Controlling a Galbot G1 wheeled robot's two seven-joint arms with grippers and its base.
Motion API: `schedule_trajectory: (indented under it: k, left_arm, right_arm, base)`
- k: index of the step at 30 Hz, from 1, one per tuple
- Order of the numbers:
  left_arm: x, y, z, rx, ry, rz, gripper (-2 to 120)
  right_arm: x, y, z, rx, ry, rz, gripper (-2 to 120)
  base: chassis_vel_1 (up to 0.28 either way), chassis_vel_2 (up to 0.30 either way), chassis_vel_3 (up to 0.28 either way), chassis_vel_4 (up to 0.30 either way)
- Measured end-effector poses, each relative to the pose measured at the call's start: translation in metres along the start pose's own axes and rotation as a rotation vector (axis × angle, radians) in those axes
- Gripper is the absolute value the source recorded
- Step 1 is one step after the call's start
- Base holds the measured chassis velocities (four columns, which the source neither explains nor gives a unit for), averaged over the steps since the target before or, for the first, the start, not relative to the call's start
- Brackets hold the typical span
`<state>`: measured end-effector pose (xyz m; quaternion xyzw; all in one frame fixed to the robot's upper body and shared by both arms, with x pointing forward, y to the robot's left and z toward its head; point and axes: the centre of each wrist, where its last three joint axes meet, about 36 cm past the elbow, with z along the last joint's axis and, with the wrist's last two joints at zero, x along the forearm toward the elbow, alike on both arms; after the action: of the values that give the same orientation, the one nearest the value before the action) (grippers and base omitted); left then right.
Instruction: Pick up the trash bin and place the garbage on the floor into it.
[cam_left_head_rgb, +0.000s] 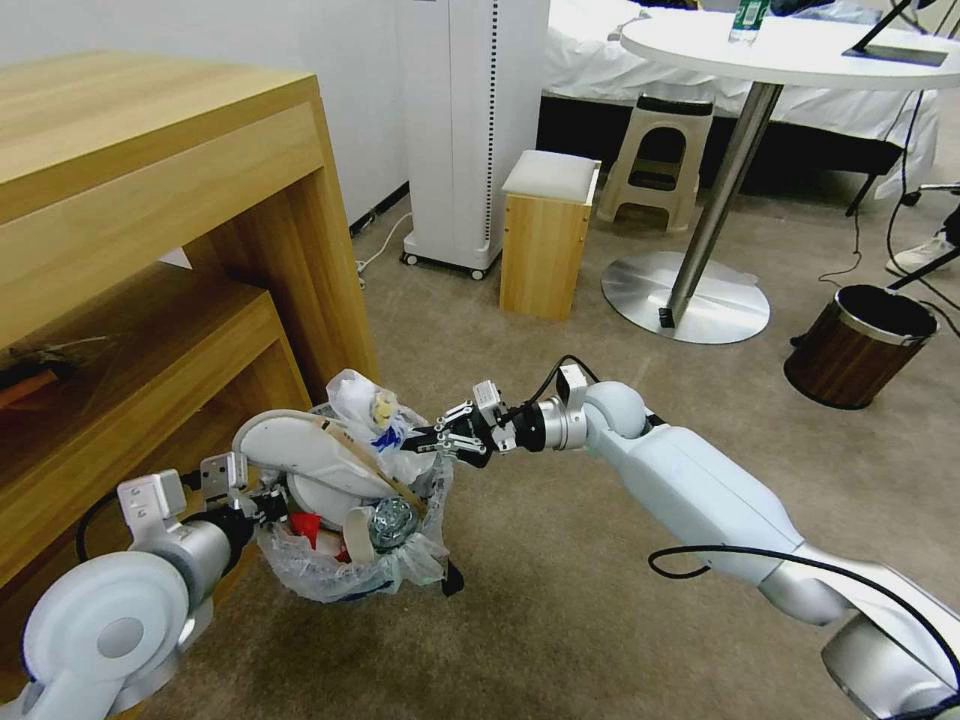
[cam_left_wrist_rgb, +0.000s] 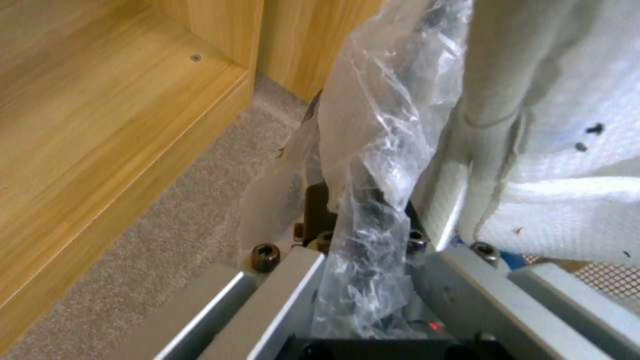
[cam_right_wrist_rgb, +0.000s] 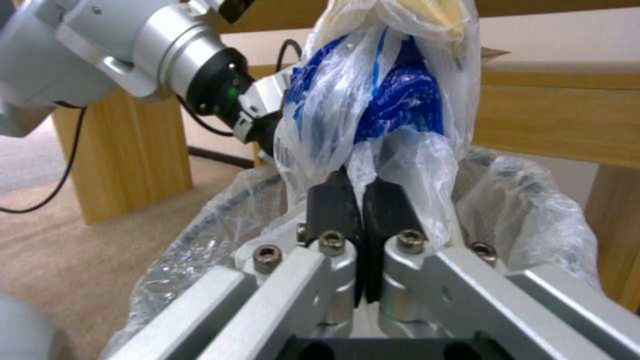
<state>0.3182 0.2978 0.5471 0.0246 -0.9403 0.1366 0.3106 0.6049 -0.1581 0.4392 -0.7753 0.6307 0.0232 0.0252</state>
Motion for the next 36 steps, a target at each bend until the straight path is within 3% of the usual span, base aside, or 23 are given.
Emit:
schedule_trajectory:
  k: [4,9,18,20,25,34,36]
  left_arm:
    - [0.004,-0.002,0.001,-0.003,-0.002,0.007,0]
    - [0.005,-0.003,0.001,-0.003,-0.003,0.01,0]
    - [0.003,-0.003,-0.001,0.001,-0.006,0.013,0]
    - [0.002,-0.002,-0.001,0.0,-0.006,0.009,0]
    - [0.0,-0.002,-0.002,0.002,-0.005,0.014,0]
    - [-0.001,0.0,-0.002,-0.002,-0.003,0.008,0]
    - [-0.001,0.002,0.002,-0.011,0.013,-0.008,0]
  right_arm:
    - [0.0,0.001,-0.001,0.0,-0.001,0.02,22]
    - [0.004,0.003,-0.004,-0.003,0.008,0.02,34]
    - [0.03,0.008,-0.016,0.026,0.06,-0.087,71]
    - [0.035,0.009,-0.017,0.027,0.059,-0.086,75]
    - [0.054,0.014,-0.018,0.026,0.061,-0.034,97]
    - [0.062,0.02,-0.022,0.038,-0.023,0.014,100]
    - [0.067,0.028,-0.035,0.077,-0.109,0.19,100]
  base:
    - [0.0,0.0,0.0,0.0]
    - [0.0,0.0,0.0,0.0]
    - [0.0,0.0,0.0,0.0]
    - [0.0,0.0,0.0,0.0]
    - [0.0,0.0,0.0,0.0]
    - [0.0,0.0,0.0,0.0]
    - [0.0,0.0,0.0,0.0]
